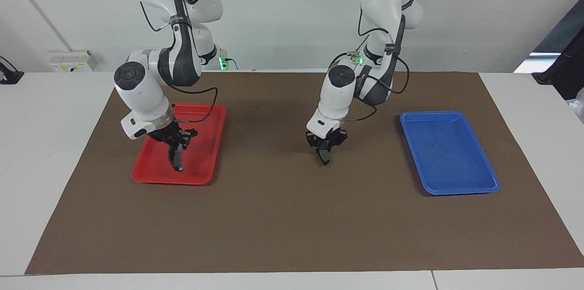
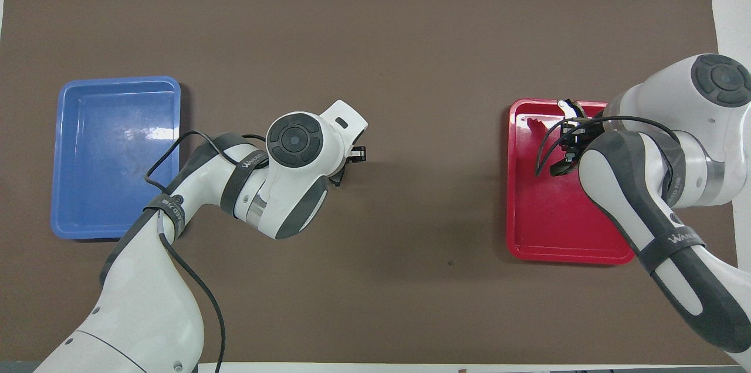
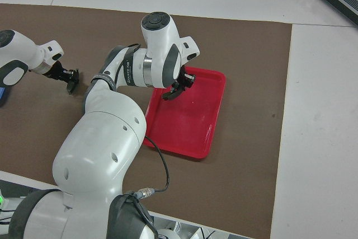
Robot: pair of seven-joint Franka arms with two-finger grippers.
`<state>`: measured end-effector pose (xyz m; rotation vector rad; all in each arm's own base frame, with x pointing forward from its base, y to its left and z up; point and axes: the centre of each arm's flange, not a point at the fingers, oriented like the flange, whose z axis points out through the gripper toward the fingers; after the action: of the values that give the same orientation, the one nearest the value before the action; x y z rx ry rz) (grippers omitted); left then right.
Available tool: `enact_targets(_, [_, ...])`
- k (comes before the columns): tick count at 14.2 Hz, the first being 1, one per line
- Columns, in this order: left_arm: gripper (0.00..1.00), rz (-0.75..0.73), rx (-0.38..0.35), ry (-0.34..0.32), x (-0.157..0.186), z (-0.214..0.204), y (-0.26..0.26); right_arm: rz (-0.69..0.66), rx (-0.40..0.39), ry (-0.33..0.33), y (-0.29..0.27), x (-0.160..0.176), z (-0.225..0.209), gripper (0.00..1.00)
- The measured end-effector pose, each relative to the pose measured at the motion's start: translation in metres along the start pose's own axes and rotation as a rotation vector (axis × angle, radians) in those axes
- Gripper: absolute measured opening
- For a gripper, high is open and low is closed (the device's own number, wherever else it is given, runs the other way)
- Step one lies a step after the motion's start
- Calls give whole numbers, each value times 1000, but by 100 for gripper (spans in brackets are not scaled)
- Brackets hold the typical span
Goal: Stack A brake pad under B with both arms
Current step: 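Carry the small pad to the table center with the left gripper, then release the small pad and withdraw the left gripper to the blue tray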
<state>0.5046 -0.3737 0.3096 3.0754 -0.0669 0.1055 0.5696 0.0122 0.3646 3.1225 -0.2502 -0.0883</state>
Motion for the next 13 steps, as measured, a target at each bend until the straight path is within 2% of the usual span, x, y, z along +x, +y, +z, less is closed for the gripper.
enact_targets(2, [44,23,-4,1,-8,4,13,2,0,0,1,0,0,41])
enact_targets(7, [98,-5,-3,15,5,-1,0,2,0,0,1,0,0,41])
enact_targets(10, [100,-92,5,24,35,-17,-47,-19,5,6,-13,0,-3,41])
enact_targets(13, [100,-202,29,10,60,-60,-112,-42,62,15,-78,-1,-26,41])
